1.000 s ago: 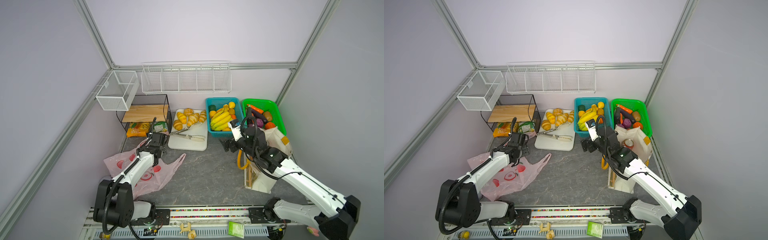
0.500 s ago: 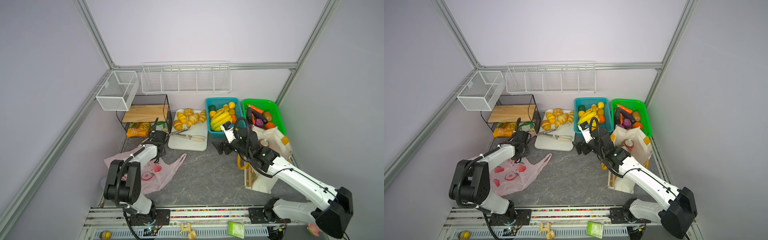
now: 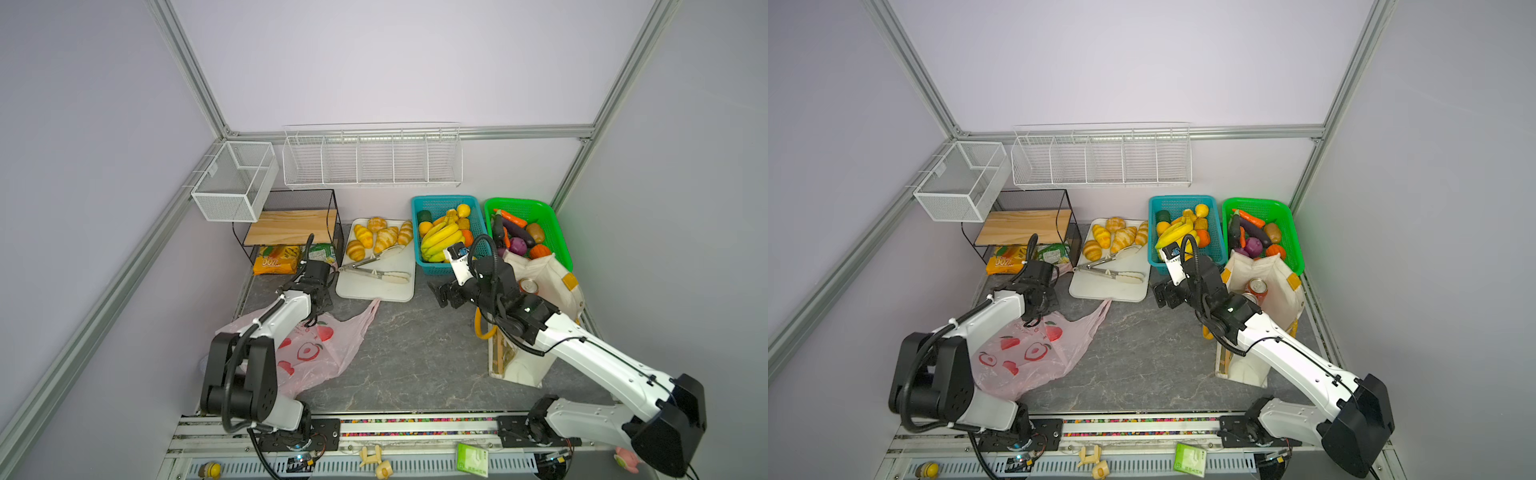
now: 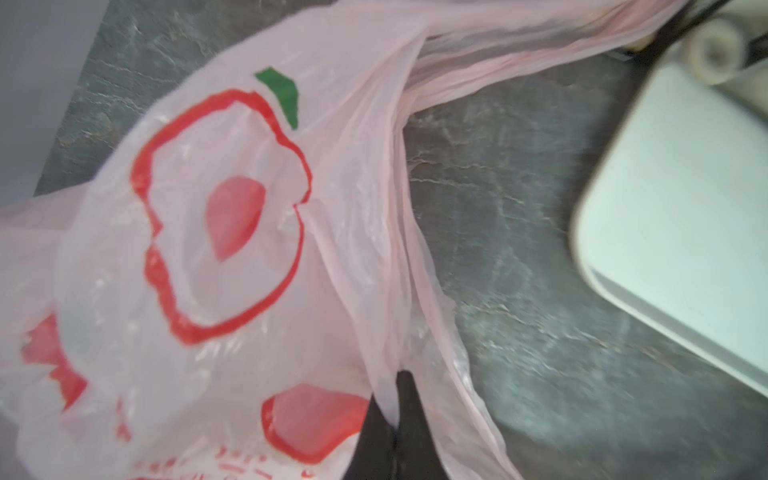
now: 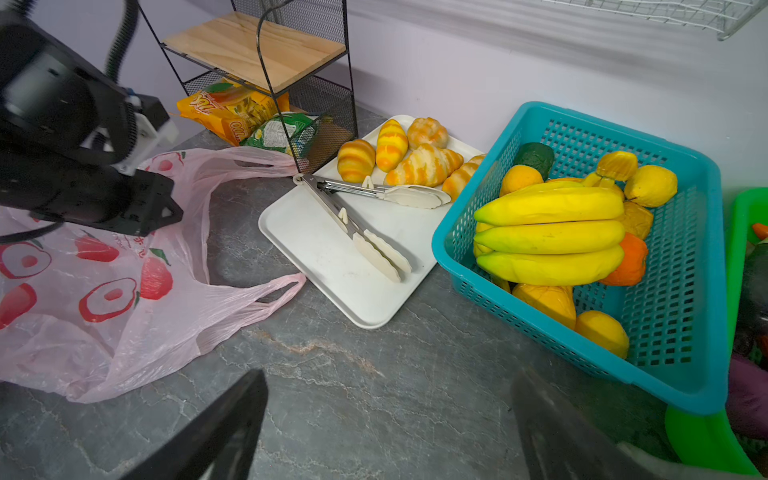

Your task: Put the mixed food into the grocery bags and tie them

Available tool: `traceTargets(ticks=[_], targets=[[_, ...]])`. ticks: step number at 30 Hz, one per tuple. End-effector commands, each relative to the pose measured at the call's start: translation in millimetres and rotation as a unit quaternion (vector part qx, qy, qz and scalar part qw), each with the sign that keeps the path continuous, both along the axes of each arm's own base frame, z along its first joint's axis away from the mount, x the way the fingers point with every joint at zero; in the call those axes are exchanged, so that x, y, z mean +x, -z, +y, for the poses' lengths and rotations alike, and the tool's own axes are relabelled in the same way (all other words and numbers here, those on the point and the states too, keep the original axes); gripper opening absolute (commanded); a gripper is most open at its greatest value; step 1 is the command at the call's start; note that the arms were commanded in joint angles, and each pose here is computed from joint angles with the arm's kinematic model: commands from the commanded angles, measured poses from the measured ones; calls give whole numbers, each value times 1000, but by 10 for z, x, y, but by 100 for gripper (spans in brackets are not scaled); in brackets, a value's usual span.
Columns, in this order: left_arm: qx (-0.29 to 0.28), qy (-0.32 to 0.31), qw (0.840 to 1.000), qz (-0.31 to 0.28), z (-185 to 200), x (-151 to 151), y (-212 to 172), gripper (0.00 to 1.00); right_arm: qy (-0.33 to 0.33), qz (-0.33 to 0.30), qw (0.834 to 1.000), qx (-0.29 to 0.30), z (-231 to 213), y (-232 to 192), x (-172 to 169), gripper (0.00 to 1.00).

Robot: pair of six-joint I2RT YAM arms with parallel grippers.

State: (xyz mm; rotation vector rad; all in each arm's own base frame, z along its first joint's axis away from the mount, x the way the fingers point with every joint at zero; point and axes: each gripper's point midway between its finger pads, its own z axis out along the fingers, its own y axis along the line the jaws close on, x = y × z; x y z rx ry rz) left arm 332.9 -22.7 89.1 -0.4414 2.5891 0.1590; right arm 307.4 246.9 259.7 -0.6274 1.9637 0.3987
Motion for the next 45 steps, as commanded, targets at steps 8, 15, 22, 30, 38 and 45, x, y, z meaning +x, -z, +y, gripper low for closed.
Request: traceTargets(ticks=[8, 15, 22, 30, 38, 45], targets=[[-190, 251, 935, -162, -1147, -485, -1290, 0, 58, -4, 998, 5, -334, -179, 124, 92], [-280, 394, 837, -256, -1631, -763, -2041, 0, 50, 12, 996, 70, -527, -588, 122, 91], [-247, 486, 799, -253, -2019, -863, -2333, 0, 124, -40, 990, 51, -885, -949, 120, 91], [-182, 471, 828, -244, -2110, -511, -2272, 0, 128, -52, 989, 61, -967, -1108, 6, 91], [-316, 409, 813, -268, -2307, -463, -2196, 0, 49, 68, 982, 169, -576, -364, -11, 94], [-383, 353, 808, -275, -2348, -386, -2211, 0, -21, 71, 965, 250, -351, -37, -107, 97]])
